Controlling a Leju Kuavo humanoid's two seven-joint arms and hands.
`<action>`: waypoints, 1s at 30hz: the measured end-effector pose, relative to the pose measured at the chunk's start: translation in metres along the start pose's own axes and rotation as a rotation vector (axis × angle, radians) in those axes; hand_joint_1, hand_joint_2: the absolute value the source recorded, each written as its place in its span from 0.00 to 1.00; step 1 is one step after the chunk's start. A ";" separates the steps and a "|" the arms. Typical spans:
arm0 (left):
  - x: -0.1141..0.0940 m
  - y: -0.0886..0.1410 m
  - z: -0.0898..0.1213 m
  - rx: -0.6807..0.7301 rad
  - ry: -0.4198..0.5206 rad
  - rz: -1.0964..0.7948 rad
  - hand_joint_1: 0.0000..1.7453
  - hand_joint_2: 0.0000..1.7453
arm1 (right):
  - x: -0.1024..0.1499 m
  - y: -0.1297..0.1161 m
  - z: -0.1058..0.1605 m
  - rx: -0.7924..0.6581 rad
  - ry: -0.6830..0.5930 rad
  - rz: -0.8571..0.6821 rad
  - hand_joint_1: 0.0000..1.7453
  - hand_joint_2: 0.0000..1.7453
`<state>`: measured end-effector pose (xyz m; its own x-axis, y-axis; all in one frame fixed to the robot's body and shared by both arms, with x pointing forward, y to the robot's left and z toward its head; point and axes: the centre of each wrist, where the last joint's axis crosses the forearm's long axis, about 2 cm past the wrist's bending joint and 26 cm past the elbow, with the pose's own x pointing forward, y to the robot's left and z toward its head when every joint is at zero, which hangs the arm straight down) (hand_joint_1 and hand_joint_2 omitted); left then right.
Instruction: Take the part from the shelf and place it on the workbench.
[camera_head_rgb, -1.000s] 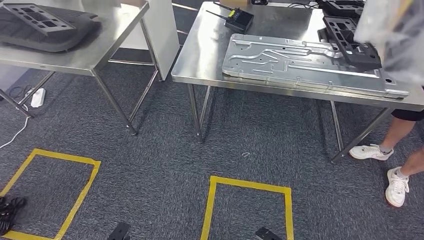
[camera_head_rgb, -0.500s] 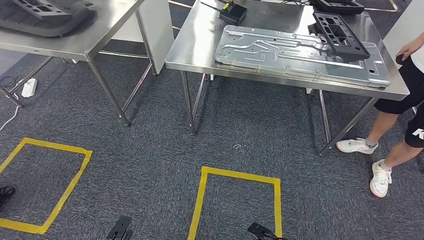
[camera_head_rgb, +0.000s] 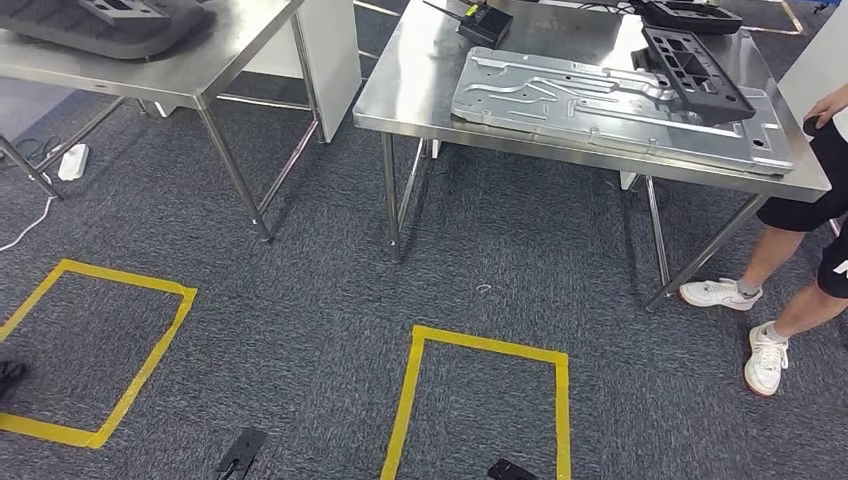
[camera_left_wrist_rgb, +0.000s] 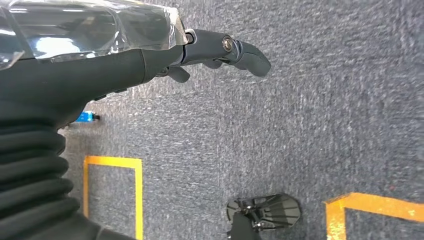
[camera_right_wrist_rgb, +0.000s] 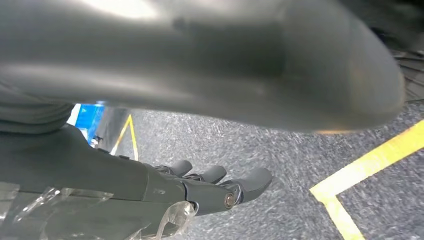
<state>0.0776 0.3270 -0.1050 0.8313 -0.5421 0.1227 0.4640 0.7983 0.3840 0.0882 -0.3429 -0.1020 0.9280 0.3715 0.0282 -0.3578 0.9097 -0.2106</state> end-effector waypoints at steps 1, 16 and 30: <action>0.000 0.000 0.000 0.002 -0.003 0.000 0.00 1.00 | 0.000 0.000 0.000 0.000 0.001 0.001 0.00 0.00; -0.001 0.004 -0.001 0.004 0.010 -0.003 0.00 0.00 | 0.002 0.009 0.001 0.034 -0.016 0.009 0.00 0.00; -0.004 0.004 -0.001 -0.005 -0.008 -0.027 0.00 0.00 | 0.000 0.009 0.000 0.117 -0.024 -0.047 0.00 0.00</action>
<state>0.0767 0.3322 -0.1048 0.8163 -0.5651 0.1194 0.4875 0.7850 0.3822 0.0852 -0.3344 -0.1036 0.9417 0.3313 0.0587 -0.3252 0.9411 -0.0929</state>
